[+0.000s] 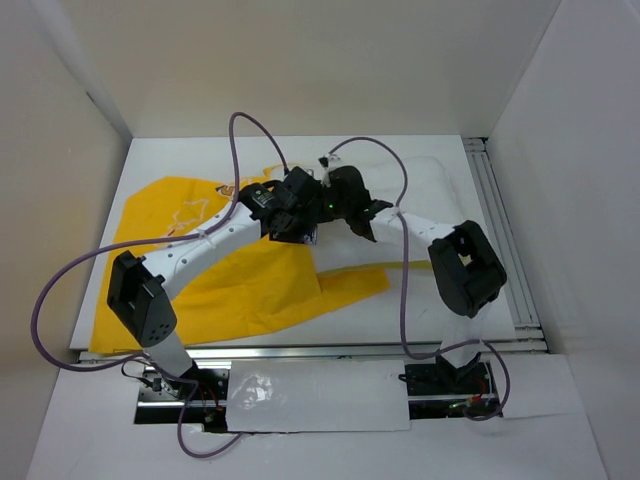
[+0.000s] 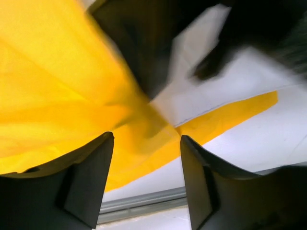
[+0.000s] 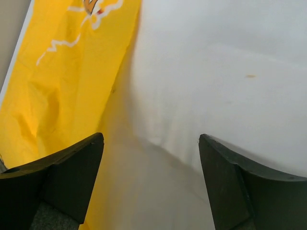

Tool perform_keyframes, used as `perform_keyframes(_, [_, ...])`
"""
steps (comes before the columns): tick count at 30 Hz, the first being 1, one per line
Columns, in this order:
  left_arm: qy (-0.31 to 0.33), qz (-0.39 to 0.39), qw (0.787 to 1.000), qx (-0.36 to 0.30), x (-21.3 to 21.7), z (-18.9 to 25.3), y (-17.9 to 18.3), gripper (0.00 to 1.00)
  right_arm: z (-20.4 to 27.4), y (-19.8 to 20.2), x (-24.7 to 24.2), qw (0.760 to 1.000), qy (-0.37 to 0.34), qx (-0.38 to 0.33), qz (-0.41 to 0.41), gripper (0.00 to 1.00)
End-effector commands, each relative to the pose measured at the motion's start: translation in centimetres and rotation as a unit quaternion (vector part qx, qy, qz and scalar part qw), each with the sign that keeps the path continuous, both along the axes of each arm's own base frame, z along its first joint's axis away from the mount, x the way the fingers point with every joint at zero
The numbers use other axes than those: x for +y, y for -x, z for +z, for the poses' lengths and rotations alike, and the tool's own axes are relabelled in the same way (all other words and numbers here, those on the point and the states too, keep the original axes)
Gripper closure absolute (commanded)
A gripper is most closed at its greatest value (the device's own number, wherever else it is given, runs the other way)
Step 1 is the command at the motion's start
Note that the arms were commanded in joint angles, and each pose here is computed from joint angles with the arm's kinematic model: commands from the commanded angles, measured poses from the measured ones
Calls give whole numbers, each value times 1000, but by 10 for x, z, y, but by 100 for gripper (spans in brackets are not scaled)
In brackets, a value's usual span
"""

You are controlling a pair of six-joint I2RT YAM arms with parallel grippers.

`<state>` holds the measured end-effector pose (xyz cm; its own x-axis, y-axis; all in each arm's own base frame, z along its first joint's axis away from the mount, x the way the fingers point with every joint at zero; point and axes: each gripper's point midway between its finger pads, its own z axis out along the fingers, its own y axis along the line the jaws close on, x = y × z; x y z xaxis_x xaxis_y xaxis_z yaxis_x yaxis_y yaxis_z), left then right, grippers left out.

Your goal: Put the pillow into the pillowcase

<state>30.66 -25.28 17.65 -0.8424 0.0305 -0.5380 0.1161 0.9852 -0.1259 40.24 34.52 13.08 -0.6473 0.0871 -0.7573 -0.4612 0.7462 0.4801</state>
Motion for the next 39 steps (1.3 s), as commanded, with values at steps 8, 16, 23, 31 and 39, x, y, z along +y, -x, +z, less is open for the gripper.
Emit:
perform_keyframes(8, [23,66,997,-15,39,25,-15,0,78,-28,-86,997,23,-66,-45,8])
perform_keyframes(16, [29,123,992,-18,89,21,-105,1,57,-92,-76,978,137,-139,73,8])
perform_keyframes(23, [29,159,987,-18,119,-2,-179,5,45,-148,-55,971,137,-161,113,8])
perform_keyframes(31, [88,70,992,-63,162,-18,-245,1,29,-157,-23,952,136,-194,195,9])
perform_keyframes(39, [113,-173,971,-122,142,-39,-262,1,10,-153,-13,946,135,-193,224,12])
